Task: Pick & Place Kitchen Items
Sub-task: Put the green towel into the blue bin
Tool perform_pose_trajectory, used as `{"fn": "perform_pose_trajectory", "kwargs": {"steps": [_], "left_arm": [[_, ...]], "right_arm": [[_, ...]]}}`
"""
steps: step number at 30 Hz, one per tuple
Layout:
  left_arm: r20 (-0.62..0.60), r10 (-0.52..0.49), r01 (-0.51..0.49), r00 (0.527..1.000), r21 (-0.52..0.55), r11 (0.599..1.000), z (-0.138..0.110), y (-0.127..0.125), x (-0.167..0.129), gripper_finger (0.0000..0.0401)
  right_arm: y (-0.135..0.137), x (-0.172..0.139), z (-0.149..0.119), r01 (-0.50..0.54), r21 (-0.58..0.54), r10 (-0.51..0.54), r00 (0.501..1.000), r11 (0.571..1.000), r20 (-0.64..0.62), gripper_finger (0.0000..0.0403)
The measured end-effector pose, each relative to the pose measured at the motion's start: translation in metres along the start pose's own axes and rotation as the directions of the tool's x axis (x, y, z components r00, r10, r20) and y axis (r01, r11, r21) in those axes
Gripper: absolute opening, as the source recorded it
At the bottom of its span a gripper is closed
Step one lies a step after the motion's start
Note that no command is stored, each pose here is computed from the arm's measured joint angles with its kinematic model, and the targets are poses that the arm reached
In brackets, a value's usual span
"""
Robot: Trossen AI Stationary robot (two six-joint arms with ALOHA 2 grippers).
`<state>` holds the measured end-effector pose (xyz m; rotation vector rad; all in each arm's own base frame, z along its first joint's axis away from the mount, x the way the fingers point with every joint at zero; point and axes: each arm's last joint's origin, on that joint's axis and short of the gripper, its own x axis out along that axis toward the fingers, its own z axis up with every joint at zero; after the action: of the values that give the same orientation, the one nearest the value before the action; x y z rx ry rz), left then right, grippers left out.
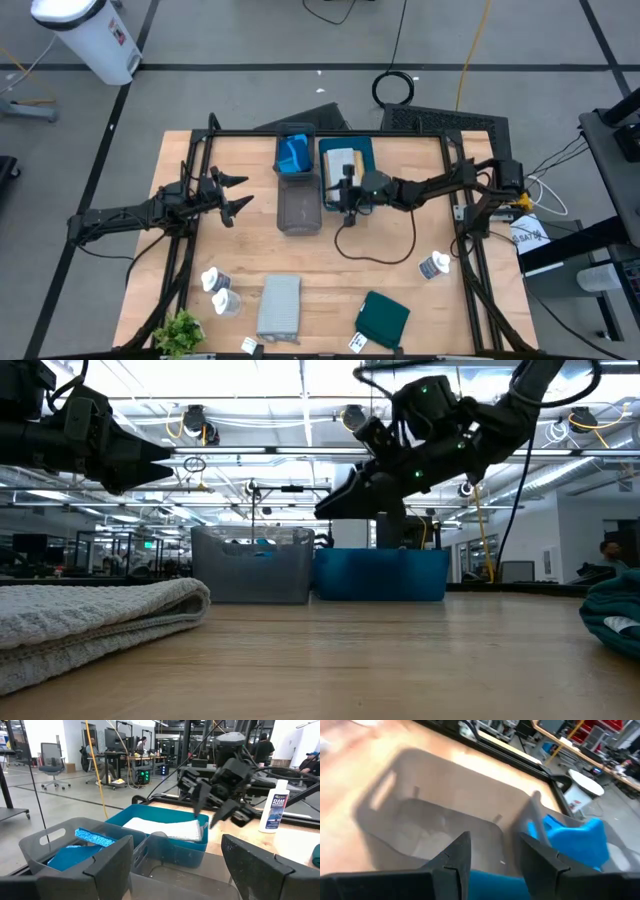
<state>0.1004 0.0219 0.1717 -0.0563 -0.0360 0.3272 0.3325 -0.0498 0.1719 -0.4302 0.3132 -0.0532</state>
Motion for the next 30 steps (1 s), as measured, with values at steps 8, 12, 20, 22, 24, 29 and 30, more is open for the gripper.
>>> {"fn": "perform_pose_trajectory", "kwargs": {"steps": [8,12,20,22,24,29,30], "left_arm": [[0.0,0.0,0.0,1.0,0.0,1.0,0.0,0.0,0.0,0.0308],[-0.001,0.0,0.0,1.0,0.0,1.0,0.0,0.0,0.0,0.0308],[0.0,0.0,0.0,1.0,0.0,1.0,0.0,0.0,0.0,0.0308],[-0.001,0.0,0.0,1.0,0.0,1.0,0.0,0.0,0.0,0.0308],[-0.001,0.0,0.0,1.0,0.0,1.0,0.0,0.0,0.0,0.0308],[-0.001,0.0,0.0,1.0,0.0,1.0,0.0,0.0,0.0,0.0308],[-0.001,0.0,0.0,1.0,0.0,1.0,0.0,0.0,0.0,0.0308]], "right_arm": [[0.042,-0.003,0.021,-0.123,0.041,0.12,0.991,0.992,0.056,0.013],[0.062,-0.015,0.043,-0.186,0.042,0.18,0.976,0.982,0.125,0.013],[0.092,-0.06,0.092,-0.34,0.136,0.298,0.919,0.931,0.258,0.013],[0.1,-0.071,0.1,-0.388,0.164,0.338,0.903,0.907,0.266,0.013],[0.108,-0.082,0.104,-0.434,0.186,0.384,0.888,0.882,0.252,0.013],[0.124,-0.105,0.107,-0.517,0.238,0.484,0.855,0.822,0.185,0.013],[0.128,-0.107,0.106,-0.528,0.249,0.502,0.849,0.812,0.165,0.013]]}}
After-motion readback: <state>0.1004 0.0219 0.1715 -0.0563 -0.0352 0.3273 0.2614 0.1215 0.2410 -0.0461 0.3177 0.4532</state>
